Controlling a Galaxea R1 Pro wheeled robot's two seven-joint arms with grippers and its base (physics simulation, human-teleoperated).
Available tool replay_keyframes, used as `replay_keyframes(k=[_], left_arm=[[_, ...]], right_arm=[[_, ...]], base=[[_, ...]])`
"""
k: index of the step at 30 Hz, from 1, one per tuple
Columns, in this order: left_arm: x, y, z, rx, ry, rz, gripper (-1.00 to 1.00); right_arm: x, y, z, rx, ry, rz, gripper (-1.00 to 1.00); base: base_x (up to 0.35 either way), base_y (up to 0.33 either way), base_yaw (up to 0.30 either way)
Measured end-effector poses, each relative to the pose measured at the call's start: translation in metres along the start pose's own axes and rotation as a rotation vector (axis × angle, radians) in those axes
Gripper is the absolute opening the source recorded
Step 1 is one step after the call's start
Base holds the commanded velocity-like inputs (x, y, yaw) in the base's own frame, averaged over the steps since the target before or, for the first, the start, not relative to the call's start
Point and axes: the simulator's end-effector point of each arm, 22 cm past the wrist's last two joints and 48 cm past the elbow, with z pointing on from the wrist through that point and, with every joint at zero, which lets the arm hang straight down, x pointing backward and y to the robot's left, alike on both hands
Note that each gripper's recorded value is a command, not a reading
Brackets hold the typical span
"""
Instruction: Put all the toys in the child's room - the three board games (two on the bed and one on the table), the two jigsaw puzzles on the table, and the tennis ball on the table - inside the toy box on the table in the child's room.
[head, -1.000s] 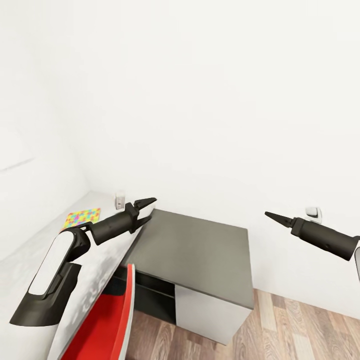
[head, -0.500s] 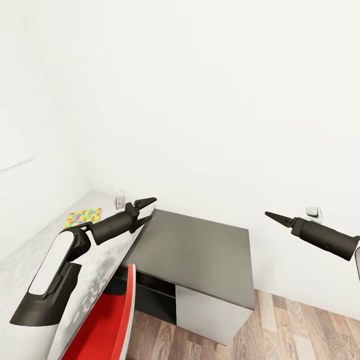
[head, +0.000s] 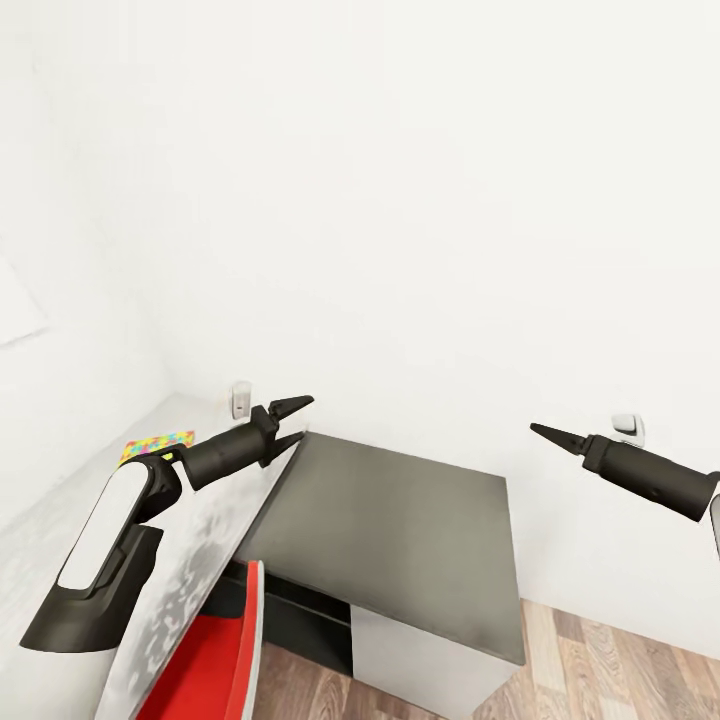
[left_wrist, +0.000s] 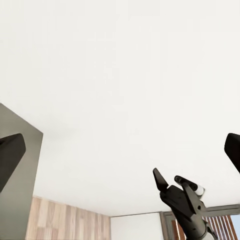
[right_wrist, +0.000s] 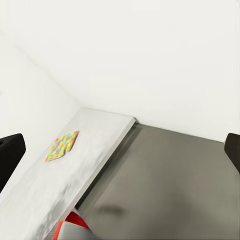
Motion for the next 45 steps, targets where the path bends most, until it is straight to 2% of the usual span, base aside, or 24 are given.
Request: replay_keyframes(k=[9, 21, 35, 45], left_arm=[[0.0000, 0.0006, 0.0002, -0.002, 0.000, 0.000, 1.00], [-0.0008, 0.0002, -0.0009, -0.002, -0.002, 0.000, 1.00], [-0.0010, 0.0022, -0.0014, -0.008, -0.004, -0.002, 1.00], [-0.0013, 0.0027, -0.0015, -0.008, -0.005, -0.003, 1.00]], right_arm=[[-0.0003, -0.0003, -0.0001, 0.001, -0.001, 0.000, 1.00], [-0.0011, 0.0013, 0.0003, -0.002, -0.003, -0.001, 1.00], [-0.0010, 0.0015, 0.0006, -0.002, -0.006, 0.002, 1.00], [-0.0015, -0.0047, 0.0001, 0.024, -0.008, 0.004, 1.00]], base=[[0.054, 0.000, 0.007], [0.007, 0.000, 0.147], [0.001, 0.000, 0.038], [0.000, 0.000, 0.082]])
